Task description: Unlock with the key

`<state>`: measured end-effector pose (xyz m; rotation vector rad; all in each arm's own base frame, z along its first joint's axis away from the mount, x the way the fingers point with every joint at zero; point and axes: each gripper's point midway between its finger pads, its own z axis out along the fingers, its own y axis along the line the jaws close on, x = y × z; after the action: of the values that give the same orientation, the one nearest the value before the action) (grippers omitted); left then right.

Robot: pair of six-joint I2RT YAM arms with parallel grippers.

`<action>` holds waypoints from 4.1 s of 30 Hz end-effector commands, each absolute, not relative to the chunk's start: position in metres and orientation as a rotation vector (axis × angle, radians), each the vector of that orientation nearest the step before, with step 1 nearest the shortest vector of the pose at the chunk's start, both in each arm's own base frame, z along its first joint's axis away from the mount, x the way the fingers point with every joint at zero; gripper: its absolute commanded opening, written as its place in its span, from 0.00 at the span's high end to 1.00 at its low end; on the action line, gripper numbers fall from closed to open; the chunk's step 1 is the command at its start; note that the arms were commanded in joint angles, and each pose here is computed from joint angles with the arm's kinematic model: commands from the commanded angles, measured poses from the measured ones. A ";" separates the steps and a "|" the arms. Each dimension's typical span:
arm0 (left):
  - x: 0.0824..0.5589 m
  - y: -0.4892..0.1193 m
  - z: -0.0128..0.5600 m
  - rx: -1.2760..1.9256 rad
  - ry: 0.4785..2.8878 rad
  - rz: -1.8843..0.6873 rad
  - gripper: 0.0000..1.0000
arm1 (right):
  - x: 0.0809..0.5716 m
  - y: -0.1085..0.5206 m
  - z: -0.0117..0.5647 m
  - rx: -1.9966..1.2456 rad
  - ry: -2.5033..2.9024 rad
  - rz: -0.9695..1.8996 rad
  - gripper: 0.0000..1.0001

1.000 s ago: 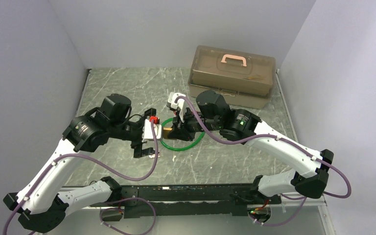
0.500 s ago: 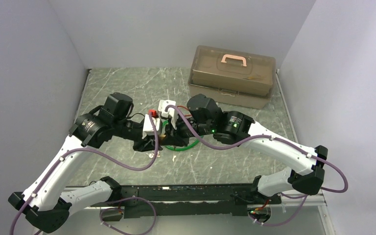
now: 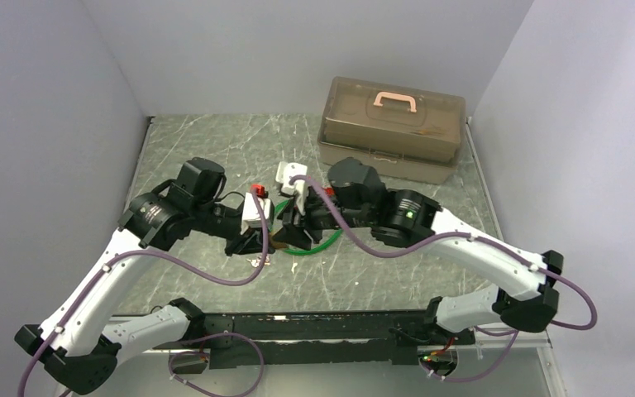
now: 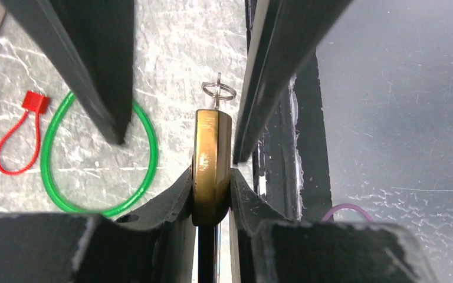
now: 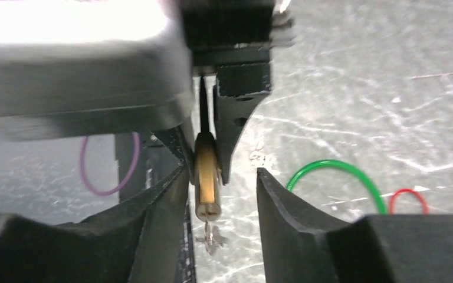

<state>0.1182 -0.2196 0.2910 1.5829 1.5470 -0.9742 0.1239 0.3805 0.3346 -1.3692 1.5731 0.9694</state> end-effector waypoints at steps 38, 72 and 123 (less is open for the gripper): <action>0.118 -0.222 0.345 1.522 1.430 -1.023 1.00 | 0.127 0.326 0.399 -1.263 1.388 1.225 0.40; 0.120 -0.224 0.355 1.497 1.416 -1.025 1.00 | 0.134 0.346 0.376 -1.279 1.455 1.292 0.65; 0.131 -0.209 0.406 1.563 1.262 -0.752 1.00 | 0.144 0.398 0.351 -1.000 1.669 1.513 1.00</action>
<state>0.1332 -0.1804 0.3376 1.5726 1.6930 -0.7328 0.1362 0.3866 0.3655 -1.0630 1.5474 1.4791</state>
